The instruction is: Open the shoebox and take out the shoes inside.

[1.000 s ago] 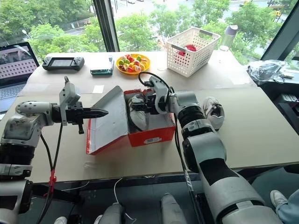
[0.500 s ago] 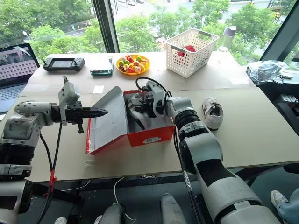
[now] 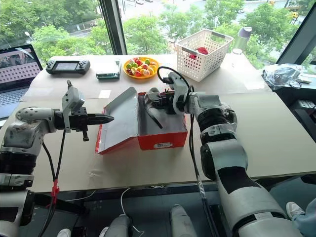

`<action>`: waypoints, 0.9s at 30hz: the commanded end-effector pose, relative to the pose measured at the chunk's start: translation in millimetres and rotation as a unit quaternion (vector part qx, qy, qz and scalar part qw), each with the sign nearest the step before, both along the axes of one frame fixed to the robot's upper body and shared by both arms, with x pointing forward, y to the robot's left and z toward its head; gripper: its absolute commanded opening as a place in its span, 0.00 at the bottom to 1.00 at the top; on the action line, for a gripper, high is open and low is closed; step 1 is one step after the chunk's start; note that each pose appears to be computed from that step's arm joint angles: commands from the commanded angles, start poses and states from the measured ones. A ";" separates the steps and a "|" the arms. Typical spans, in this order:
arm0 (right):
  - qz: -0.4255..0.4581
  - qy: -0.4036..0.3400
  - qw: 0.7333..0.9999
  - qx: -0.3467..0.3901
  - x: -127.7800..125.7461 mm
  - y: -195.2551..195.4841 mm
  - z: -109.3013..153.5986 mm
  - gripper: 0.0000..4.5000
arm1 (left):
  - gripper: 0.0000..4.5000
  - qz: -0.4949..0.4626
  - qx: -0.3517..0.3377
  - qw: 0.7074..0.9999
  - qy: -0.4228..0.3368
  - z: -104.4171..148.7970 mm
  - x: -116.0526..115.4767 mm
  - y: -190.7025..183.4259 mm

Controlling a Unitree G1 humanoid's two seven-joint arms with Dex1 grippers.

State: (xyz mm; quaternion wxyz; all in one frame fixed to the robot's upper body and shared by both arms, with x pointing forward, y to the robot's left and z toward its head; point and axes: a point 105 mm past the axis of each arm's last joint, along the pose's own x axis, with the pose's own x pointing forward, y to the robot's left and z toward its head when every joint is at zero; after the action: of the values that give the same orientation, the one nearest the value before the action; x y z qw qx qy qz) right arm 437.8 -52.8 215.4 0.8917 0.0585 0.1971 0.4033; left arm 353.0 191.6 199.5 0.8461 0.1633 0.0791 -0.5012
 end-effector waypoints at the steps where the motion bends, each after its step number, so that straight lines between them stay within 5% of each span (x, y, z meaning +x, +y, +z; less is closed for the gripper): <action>1: 0.018 0.011 0.999 0.049 -13.0 1.7 12.3 0.29 | 0.00 -0.007 -0.002 1.000 -0.023 13.2 -0.1 -1.3; 9: -0.013 0.030 0.991 0.127 -25.2 -17.5 32.1 0.29 | 0.00 -0.011 -0.002 1.000 -0.023 13.5 0.5 -3.2; 15: -0.164 -0.107 0.971 0.138 -33.6 -105.0 112.1 0.29 | 0.00 -0.020 -0.006 0.999 -0.030 16.7 -2.3 -6.8; 18: -0.241 -0.155 0.957 0.042 -38.7 -141.0 114.3 0.29 | 0.00 -0.036 -0.015 0.998 -0.038 25.4 -5.2 -14.5; 22: -0.316 -0.190 0.916 -0.162 -41.3 -184.0 85.4 0.29 | 0.00 -0.046 -0.028 0.997 -0.048 33.0 -7.1 -20.7; 27: -0.319 -0.186 0.889 -0.272 -41.2 -195.5 48.7 0.29 | 0.00 -0.061 -0.041 0.996 -0.051 42.6 -11.2 -24.6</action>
State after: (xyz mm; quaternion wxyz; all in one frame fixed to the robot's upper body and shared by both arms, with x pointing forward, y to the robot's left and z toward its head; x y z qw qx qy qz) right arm 398.1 -255.5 232.5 0.9728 -0.1580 0.1656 0.0354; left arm 347.1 170.7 219.5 0.8293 0.1502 0.0420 -0.5366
